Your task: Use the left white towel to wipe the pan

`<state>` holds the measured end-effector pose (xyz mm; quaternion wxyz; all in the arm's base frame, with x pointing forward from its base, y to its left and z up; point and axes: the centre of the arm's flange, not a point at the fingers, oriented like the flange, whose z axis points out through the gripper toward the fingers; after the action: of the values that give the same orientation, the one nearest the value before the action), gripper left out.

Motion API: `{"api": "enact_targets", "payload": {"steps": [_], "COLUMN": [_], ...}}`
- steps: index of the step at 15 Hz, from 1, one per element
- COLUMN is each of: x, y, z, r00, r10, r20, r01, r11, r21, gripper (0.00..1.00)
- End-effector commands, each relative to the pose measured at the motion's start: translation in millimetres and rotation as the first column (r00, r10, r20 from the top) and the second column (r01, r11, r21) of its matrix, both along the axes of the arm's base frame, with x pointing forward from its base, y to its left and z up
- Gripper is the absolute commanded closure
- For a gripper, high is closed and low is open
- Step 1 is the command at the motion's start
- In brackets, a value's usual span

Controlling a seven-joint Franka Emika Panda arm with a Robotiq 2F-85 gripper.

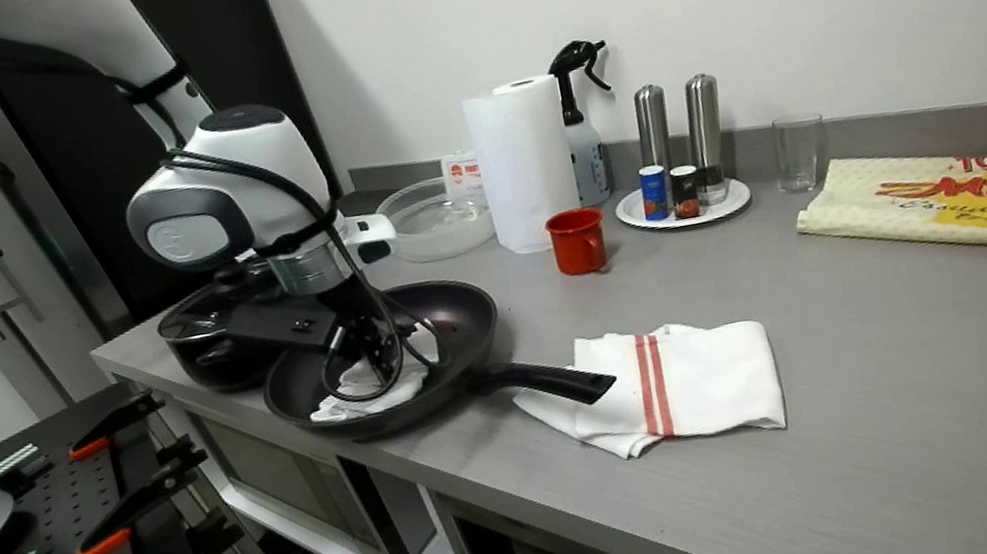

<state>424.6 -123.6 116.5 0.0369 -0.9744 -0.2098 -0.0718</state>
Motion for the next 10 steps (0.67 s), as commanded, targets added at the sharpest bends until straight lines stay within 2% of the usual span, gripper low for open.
{"api": "enact_targets", "payload": {"steps": [1, 7, 10], "x": [2, -2, -6], "y": [14, 52, 77], "z": [-20, -19, -15], "r00": [0.998, 0.984, 0.964], "r10": [0.056, 0.178, 0.266], "r20": [-0.008, -0.007, -0.004], "r01": [-0.056, -0.178, -0.266], "r11": [0.998, 0.982, 0.961], "r21": [-0.032, -0.069, -0.073], "gripper": [0.95, 0.95, 0.95]}}
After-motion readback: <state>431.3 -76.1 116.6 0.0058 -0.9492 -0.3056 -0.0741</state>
